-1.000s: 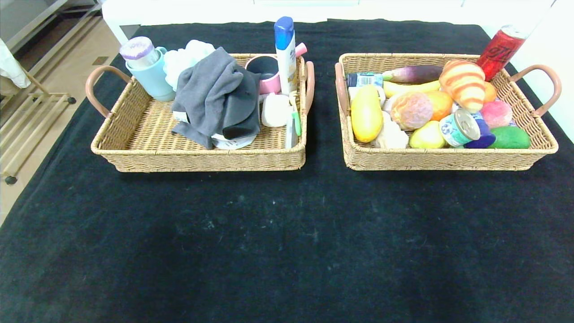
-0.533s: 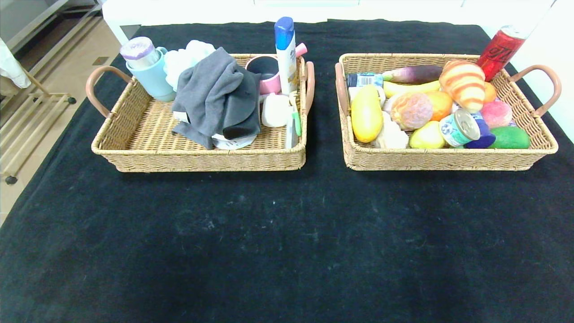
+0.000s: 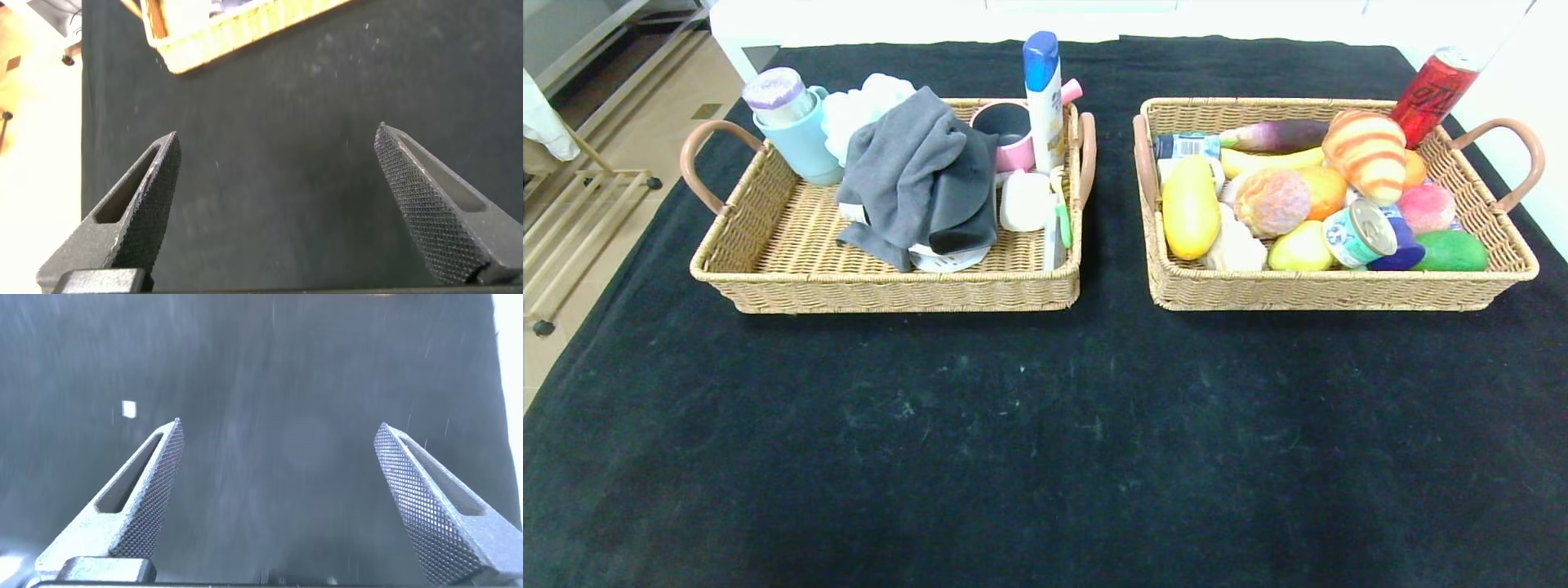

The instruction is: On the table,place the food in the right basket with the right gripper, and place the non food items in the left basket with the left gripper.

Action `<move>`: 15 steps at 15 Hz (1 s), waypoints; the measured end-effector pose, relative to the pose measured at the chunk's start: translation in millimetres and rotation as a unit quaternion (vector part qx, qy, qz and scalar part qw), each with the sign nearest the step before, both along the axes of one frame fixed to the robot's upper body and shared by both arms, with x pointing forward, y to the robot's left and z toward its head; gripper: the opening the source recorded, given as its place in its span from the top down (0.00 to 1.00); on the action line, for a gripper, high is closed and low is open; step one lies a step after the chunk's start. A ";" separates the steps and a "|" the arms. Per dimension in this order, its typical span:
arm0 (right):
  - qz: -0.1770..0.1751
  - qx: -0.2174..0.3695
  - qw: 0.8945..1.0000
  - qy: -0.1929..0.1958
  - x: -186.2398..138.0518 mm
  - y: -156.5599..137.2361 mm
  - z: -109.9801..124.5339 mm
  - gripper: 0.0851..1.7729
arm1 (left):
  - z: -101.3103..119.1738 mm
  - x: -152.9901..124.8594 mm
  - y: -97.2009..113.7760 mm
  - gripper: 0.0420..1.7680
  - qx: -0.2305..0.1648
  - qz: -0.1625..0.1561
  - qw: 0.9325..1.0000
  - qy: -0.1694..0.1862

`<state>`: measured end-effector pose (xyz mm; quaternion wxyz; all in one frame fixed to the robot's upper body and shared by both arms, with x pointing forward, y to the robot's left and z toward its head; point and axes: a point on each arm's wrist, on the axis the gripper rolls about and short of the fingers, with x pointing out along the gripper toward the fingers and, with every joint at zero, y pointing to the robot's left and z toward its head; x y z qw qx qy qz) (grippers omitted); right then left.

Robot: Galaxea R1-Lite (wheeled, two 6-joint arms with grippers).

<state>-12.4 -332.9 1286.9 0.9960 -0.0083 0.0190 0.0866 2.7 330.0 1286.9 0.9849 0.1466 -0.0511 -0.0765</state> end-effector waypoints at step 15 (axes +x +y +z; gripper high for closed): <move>-0.077 -0.023 0.997 -0.021 80.9 -3.3 -103.5 0.04 | -98.8 63.6 2.1 0.03 -0.054 0.049 0.996 0.046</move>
